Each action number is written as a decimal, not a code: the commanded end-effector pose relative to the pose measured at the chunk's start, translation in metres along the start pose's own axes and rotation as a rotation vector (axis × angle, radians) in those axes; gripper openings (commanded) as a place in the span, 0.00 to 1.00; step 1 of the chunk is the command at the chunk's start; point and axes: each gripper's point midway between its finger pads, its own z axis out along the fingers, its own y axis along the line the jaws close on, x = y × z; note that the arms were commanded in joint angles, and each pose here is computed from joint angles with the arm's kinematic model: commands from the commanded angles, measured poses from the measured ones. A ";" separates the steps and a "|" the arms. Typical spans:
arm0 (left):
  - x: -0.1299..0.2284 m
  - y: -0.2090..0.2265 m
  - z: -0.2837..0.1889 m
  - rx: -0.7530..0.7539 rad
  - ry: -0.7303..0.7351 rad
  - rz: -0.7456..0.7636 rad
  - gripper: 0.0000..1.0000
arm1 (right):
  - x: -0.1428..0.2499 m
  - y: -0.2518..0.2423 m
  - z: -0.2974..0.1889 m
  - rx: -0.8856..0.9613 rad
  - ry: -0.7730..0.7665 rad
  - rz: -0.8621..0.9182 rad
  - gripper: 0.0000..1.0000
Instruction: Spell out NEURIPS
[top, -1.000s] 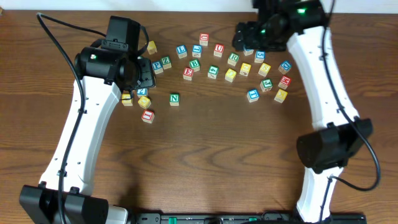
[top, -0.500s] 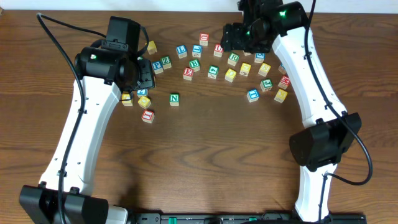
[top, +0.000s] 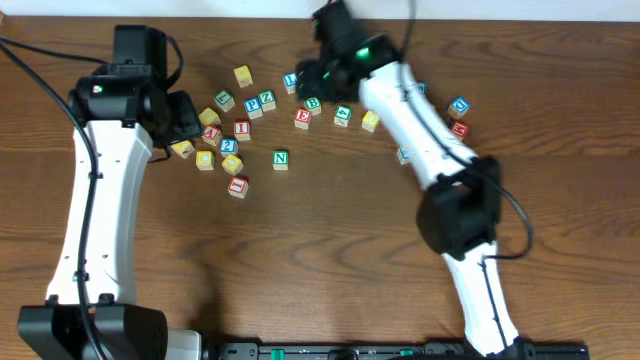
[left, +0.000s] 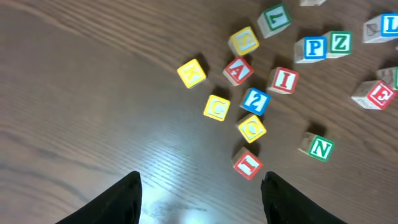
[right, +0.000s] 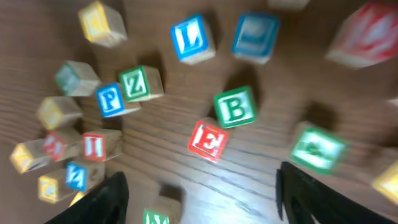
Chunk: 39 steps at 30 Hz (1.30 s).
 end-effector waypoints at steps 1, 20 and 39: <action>-0.005 0.002 -0.008 -0.003 -0.026 -0.007 0.61 | 0.007 -0.002 0.021 0.050 -0.001 0.078 0.68; -0.005 0.002 -0.008 -0.003 -0.024 -0.006 0.61 | 0.035 -0.011 0.092 0.165 -0.001 0.068 0.59; -0.005 0.002 -0.008 -0.003 -0.023 -0.006 0.61 | 0.034 -0.015 0.099 0.203 -0.025 -0.020 0.32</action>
